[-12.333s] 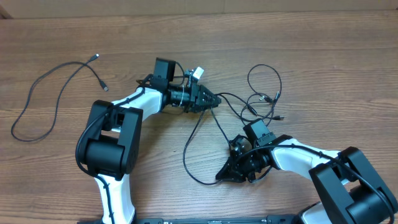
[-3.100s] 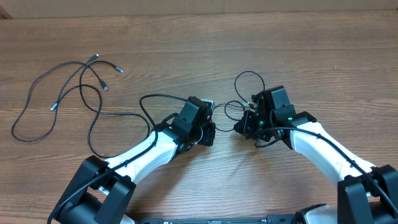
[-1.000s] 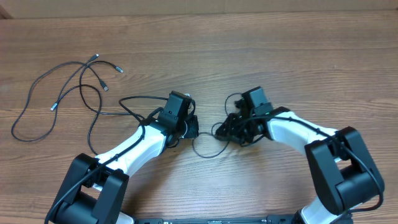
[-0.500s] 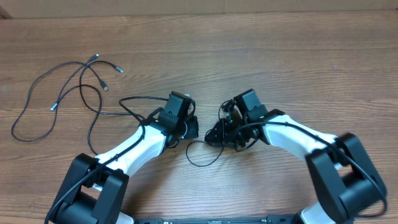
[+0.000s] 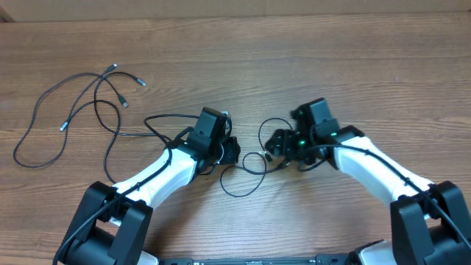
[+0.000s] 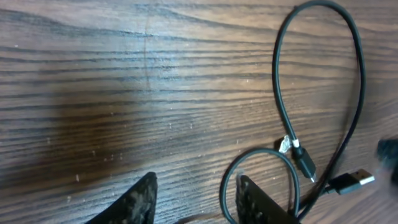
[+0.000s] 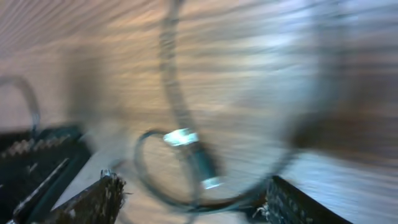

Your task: Untangle cables

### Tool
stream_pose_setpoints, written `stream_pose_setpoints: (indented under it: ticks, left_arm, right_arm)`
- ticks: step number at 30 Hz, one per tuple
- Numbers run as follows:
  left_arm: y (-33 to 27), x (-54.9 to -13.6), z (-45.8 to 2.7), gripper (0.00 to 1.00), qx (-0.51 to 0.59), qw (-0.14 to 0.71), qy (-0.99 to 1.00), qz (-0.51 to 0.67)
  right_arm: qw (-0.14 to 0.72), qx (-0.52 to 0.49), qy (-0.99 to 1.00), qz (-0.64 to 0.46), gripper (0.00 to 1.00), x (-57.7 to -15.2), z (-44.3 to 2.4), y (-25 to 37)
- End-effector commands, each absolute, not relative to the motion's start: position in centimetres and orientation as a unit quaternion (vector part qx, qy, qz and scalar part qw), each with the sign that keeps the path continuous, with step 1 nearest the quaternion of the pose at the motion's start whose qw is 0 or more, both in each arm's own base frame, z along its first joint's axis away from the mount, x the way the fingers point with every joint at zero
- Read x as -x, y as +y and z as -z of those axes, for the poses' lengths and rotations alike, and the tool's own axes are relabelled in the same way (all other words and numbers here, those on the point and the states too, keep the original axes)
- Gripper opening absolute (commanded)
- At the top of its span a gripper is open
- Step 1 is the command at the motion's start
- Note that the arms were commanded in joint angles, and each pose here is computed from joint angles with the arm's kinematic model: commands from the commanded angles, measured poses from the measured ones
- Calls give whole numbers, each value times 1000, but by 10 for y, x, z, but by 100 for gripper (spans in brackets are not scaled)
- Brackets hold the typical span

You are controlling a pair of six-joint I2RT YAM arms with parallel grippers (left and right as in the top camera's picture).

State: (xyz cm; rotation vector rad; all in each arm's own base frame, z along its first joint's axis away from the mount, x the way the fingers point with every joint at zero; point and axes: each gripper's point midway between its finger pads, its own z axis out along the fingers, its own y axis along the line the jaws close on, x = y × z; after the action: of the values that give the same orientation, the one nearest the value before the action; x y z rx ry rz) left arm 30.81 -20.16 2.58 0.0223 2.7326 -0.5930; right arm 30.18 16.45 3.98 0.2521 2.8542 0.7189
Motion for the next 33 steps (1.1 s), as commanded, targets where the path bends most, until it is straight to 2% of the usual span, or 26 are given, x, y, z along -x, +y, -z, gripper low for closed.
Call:
stream_pose_setpoints:
  ticks: [1, 4, 5, 6, 12, 15, 17, 29, 33]
  left_arm:
    - [-208, -303, -24, 45, -29, 164, 962, 218]
    - [-214, -300, -25, 47, -61, 167, 960, 217]
    - [-216, -299, -25, 47, -71, 168, 959, 219]
    - [-220, -298, -26, 47, -85, 169, 956, 223]
    - [-232, -298, -31, 47, -113, 185, 948, 233]
    - [-233, -299, -32, 56, -113, 187, 948, 233]
    - [-233, -299, -31, 57, -113, 187, 948, 233]
    - [-225, -305, -30, 58, -106, 201, 951, 209]
    - [-225, -305, -30, 67, -106, 201, 951, 209]
  right_arm:
    - [119, -142, 961, -207, 77, -321, -39, 122]
    - [120, -195, 953, -198, 86, -327, -37, 88]
    - [118, -205, 952, -196, 95, -327, -37, 81]
    - [114, -217, 950, -193, 100, -326, -35, 74]
    - [92, -244, 948, -185, 100, -316, -31, 59]
    - [92, -242, 947, -189, 100, -317, -32, 60]
    - [92, -242, 947, -189, 100, -317, -32, 60]
    - [92, -242, 947, -189, 100, -317, -32, 60]
    - [92, -242, 947, -189, 100, -317, -32, 60]
